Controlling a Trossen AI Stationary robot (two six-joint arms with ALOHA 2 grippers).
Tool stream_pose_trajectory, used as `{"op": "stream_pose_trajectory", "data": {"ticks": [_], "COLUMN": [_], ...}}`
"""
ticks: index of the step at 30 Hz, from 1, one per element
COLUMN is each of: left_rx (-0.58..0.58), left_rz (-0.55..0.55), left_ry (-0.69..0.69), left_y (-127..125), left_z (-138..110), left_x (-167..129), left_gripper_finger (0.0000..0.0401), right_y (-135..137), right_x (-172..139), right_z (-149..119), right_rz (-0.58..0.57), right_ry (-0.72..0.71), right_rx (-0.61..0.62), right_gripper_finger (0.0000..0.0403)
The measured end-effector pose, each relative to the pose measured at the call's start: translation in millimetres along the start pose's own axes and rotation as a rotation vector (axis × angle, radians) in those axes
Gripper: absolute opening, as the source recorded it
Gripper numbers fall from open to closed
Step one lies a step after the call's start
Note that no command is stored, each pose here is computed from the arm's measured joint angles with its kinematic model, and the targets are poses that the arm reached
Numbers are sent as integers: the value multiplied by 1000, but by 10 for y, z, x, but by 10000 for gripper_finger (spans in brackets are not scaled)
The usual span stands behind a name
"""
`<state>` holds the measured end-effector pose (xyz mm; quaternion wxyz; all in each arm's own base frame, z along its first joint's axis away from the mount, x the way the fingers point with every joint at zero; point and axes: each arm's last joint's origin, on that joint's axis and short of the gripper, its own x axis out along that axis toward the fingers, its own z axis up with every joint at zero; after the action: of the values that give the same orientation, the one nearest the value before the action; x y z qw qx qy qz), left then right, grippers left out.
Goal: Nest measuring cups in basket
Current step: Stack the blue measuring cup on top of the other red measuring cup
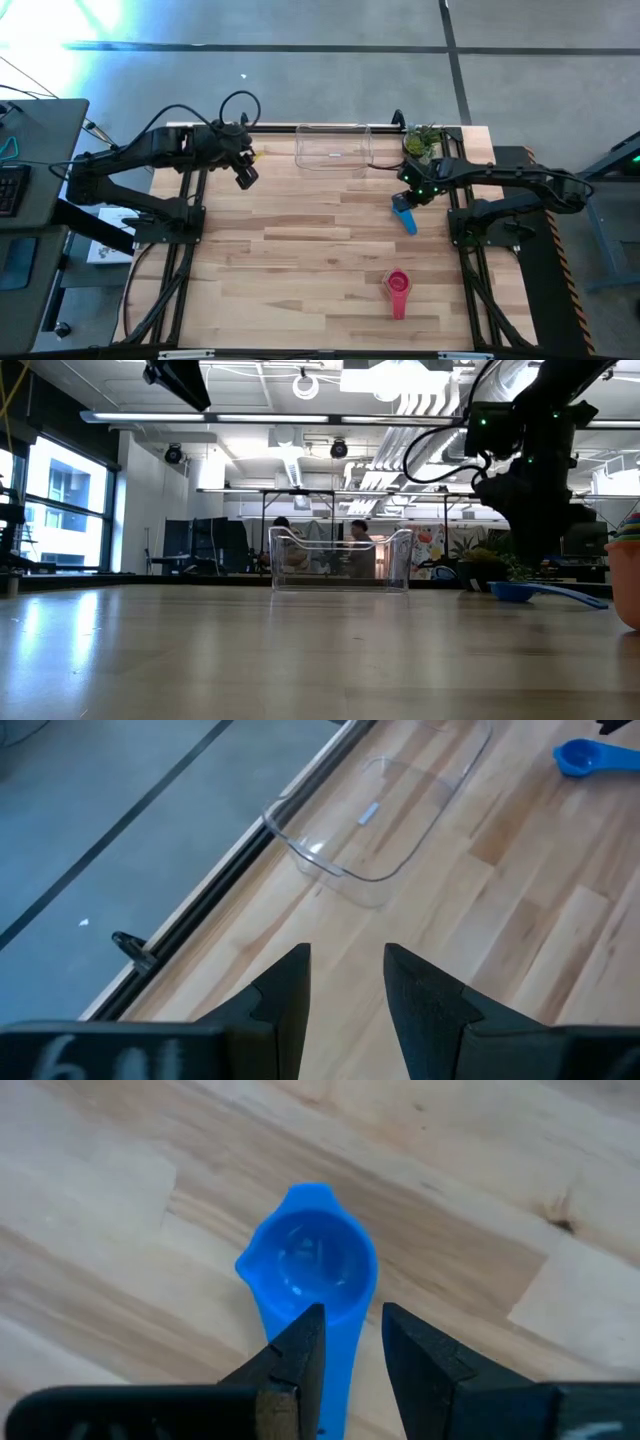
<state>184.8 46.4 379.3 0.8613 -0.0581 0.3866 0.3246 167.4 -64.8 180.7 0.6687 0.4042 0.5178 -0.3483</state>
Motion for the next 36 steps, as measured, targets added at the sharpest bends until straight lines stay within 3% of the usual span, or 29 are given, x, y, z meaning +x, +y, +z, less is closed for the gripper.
{"op": "stream_pose_trajectory", "data": {"ticks": [6, 12, 20, 29, 32, 36], "left_rx": [-16, -20, -20, -20, -21, -20], "left_rz": [15, 13, 9, 8, 8, 7], "left_ry": [4, 6, 6, 7, 6, 7], "left_y": [39, 45, 45, 44, 44, 44], "left_z": [8, 9, 9, 9, 9, 9], "left_x": [17, 20, 19, 20, 19, 20], "left_gripper_finger": [117, 117, 117, 117, 117, 117], "right_y": [-17, -98, -106, -84, -75, -54], "right_x": [104, 199, 266, 422, 446, 437], "right_z": [-6, -69, -79, -51, -46, -41], "right_rz": [23, -36, -2, -40, -33, -3], "right_ry": [-45, -43, -61, -10, 6, 29], "right_rx": [-2, 3, 9, 11, 30, 54], "right_gripper_finger": [94, 94, 94, 94, 82, 35]}}
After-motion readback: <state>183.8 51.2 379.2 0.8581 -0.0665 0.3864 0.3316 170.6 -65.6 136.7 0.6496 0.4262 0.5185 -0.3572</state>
